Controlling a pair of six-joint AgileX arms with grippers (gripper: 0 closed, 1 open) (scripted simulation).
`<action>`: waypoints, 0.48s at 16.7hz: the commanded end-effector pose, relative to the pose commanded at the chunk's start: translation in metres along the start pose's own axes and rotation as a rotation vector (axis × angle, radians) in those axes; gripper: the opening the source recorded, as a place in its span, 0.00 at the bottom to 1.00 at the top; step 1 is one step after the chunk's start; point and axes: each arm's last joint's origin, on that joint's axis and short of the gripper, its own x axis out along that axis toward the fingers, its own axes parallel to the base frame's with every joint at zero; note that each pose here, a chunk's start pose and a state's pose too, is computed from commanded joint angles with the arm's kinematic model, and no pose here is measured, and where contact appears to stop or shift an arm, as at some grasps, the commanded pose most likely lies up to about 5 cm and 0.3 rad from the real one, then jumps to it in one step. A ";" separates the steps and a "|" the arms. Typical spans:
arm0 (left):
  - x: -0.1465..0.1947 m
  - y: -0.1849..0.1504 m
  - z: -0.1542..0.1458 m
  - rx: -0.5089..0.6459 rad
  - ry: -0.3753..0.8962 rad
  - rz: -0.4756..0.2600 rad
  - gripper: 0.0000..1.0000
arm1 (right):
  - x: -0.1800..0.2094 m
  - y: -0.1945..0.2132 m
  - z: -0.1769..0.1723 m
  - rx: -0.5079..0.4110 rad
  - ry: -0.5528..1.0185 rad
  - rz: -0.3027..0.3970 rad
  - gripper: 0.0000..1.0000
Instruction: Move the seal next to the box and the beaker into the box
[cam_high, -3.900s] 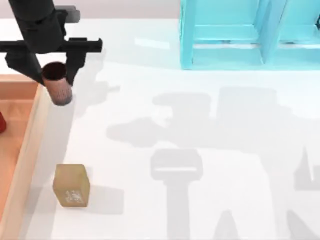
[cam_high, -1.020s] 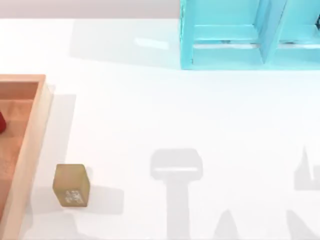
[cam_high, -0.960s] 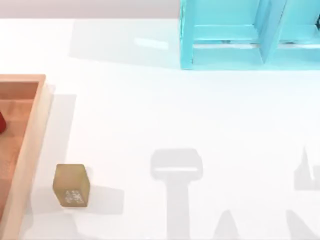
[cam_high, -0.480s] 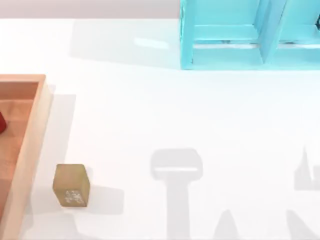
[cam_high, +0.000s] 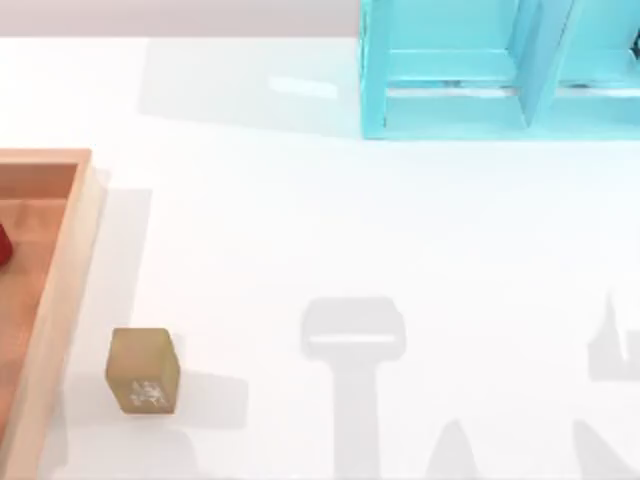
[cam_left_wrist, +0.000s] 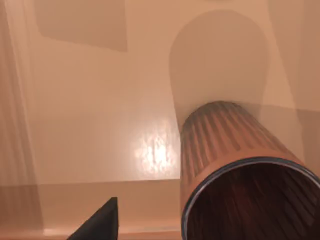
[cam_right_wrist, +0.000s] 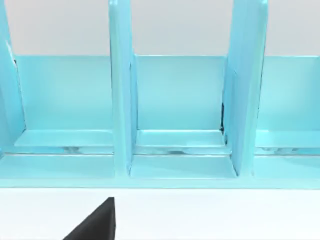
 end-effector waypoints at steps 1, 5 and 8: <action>-0.012 -0.003 0.002 0.011 -0.009 0.007 1.00 | 0.000 0.000 0.000 0.000 0.000 0.000 1.00; -0.058 -0.007 0.007 0.033 -0.036 0.030 1.00 | 0.000 0.000 0.000 0.000 0.000 0.000 1.00; -0.076 -0.002 0.004 0.008 -0.009 0.013 1.00 | 0.000 0.000 0.000 0.000 0.000 0.000 1.00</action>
